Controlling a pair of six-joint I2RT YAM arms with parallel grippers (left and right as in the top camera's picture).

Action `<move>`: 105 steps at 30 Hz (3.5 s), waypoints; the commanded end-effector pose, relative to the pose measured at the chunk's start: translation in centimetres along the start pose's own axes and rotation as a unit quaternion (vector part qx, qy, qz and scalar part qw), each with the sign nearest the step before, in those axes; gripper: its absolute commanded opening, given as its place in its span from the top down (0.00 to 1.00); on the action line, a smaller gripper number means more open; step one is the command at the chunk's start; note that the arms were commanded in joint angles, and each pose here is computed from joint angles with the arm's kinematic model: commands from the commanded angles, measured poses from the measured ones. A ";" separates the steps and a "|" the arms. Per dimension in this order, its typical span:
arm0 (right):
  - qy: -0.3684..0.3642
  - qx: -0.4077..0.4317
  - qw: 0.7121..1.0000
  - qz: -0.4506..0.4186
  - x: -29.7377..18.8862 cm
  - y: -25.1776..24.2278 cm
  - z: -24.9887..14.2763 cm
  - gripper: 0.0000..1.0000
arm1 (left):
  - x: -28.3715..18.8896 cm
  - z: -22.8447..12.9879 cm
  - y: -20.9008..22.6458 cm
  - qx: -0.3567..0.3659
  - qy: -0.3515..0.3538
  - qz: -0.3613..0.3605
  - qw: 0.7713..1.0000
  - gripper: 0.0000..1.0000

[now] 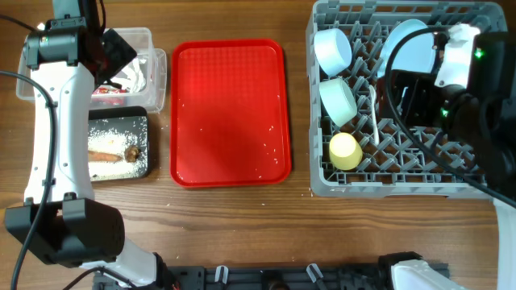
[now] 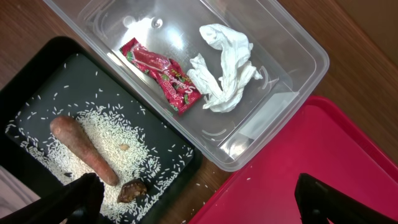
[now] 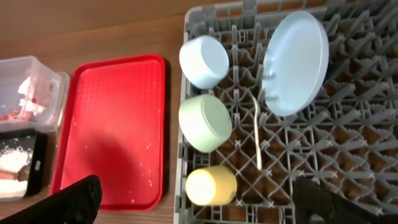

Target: Sort waste into correct bins and load items into the dishwasher rack

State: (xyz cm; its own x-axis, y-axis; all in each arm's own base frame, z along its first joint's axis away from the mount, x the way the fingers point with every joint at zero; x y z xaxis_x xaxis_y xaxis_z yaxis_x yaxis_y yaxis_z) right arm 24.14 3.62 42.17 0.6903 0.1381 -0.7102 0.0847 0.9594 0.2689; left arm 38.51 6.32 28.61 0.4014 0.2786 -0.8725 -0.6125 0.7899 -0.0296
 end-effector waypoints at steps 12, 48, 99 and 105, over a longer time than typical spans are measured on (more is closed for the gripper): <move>-0.258 -0.146 0.953 0.053 5.7 -2.3 -5.4 0.00 | -0.3 0.4 0.1 -0.007 -0.009 0.003 1.000 0.00; -0.374 -0.137 0.913 0.087 12.8 -7.9 -20.7 0.00 | -0.3 0.4 0.1 -0.007 -0.009 0.003 1.000 0.00; -0.374 -0.137 0.913 0.087 12.8 -7.9 -20.7 0.00 | -2.6 -21.9 8.1 0.169 -0.474 -0.299 0.811 0.00; -0.374 -0.137 0.913 0.087 12.8 -7.9 -20.7 0.00 | -1.4 -22.7 8.3 0.170 -0.469 -0.298 0.814 0.00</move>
State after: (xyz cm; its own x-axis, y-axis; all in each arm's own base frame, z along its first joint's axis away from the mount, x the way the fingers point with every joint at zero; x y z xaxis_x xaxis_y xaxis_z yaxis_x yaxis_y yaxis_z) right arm 17.53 2.77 17.38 0.9843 0.1765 -0.0097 -0.1751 0.9811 0.0830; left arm 17.43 0.22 19.42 0.9996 -0.0244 0.0154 0.0253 0.9980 -0.0576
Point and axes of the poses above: each gripper's point midway between its finger pads, its own x axis out along the fingers, its own y axis along the line the jaws close on, z = x × y, the point moved 7 cm from there along -x, back along the fingers, and after that the axes turned 8 degrees about x, right-handed, at the moved point
